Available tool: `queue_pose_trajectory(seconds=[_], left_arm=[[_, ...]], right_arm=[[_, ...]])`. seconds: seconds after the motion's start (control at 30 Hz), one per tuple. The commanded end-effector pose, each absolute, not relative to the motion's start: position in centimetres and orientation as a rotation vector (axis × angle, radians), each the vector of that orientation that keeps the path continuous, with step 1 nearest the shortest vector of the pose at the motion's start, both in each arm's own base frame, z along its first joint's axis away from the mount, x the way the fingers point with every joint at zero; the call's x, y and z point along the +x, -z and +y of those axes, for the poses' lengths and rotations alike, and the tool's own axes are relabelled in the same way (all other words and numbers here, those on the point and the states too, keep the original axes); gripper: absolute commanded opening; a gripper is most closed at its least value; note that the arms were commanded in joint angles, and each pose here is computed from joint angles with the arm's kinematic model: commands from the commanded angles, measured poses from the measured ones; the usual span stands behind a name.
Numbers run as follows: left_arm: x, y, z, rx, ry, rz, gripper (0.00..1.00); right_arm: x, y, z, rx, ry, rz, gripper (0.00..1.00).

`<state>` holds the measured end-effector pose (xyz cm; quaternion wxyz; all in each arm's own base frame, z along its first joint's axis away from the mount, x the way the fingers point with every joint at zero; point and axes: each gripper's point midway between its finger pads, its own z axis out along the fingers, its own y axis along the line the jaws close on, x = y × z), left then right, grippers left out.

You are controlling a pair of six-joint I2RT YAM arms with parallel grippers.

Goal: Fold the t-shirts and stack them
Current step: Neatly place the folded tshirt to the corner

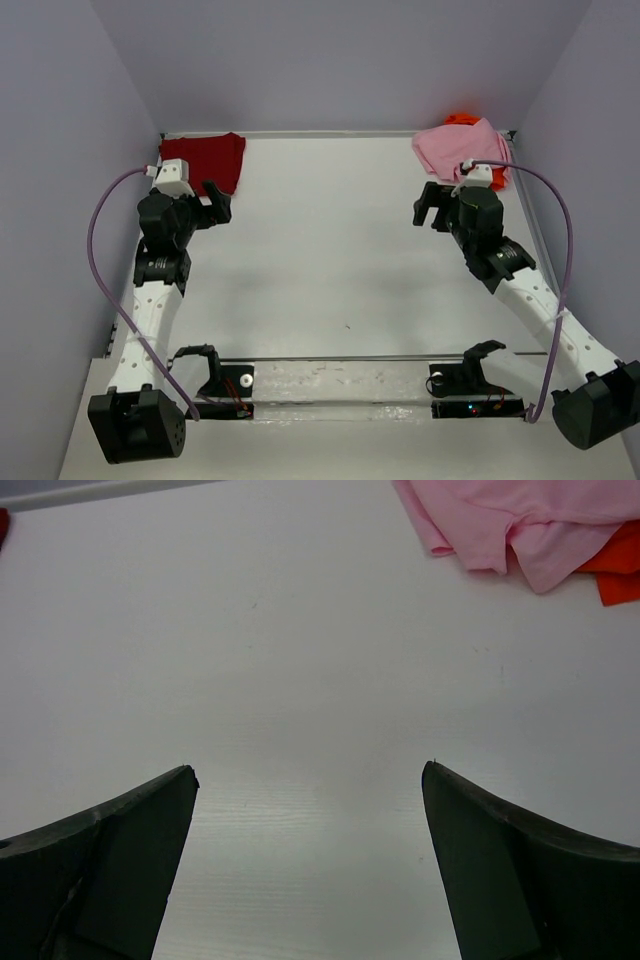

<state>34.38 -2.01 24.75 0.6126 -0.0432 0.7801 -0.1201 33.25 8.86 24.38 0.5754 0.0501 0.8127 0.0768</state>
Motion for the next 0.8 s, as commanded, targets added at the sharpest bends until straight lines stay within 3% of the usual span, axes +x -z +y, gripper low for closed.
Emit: queue_pose_trajectory(seconds=[0.0, 0.37, 0.77], left_arm=[[34.2, -26.3, -2.1, -0.087, 0.287, 1.726, 0.99], [34.7, -25.8, -3.2, -0.113, 0.377, 1.744, 0.99], [34.9, -23.8, -2.0, -0.206, 0.326, 1.855, 0.99]], right_arm=[[34.0, -25.2, 10.0, 0.081, -0.226, 1.871, 1.0], [34.5, -29.6, 10.7, 0.131, -0.292, 1.828, 1.0], [34.4, -28.7, 7.9, 0.288, -0.095, 1.997, 1.0]])
